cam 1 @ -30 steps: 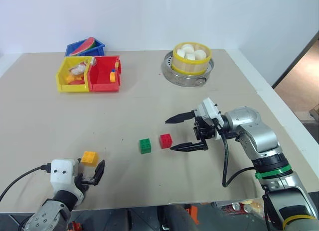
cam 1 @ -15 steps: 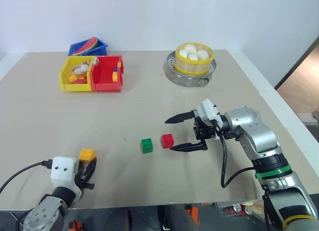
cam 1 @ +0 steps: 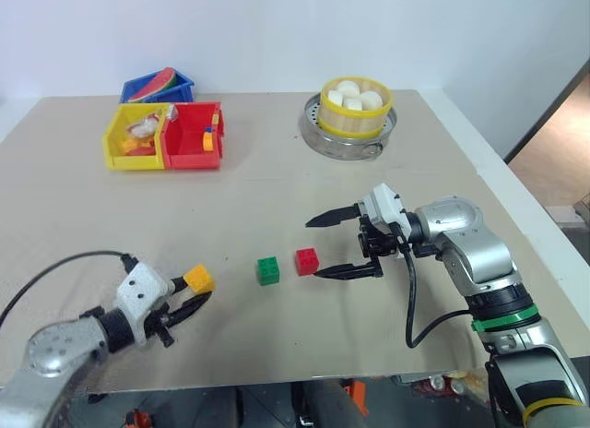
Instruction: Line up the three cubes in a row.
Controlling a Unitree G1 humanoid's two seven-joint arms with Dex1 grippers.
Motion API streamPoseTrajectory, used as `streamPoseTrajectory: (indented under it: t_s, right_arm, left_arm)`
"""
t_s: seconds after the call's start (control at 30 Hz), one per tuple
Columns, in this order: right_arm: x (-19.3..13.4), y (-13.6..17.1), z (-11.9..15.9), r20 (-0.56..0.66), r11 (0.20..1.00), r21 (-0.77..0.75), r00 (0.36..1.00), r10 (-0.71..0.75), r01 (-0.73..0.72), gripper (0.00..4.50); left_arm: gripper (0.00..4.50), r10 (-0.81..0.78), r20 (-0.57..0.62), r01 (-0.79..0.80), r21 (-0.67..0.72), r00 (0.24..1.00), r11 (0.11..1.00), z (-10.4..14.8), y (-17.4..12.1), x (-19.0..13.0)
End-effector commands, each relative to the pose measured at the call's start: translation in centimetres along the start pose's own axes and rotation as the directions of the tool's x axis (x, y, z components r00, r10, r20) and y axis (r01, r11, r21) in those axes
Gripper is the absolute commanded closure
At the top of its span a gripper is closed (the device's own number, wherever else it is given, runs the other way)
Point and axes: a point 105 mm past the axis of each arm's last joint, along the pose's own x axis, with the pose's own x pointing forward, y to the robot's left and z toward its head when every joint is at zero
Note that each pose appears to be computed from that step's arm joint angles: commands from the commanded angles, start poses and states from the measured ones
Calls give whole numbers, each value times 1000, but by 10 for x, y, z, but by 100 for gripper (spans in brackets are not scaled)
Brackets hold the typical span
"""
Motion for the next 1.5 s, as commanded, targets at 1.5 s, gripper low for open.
streamPoseTrajectory:
  t_s: [1.5]
  right_arm:
    - [-9, -6, 8, -5, 997, -15, 997, -81, 81, 0]
  left_arm:
    - [319, -424, -114, 438, 176, 898, 881, -3, 24, 47]
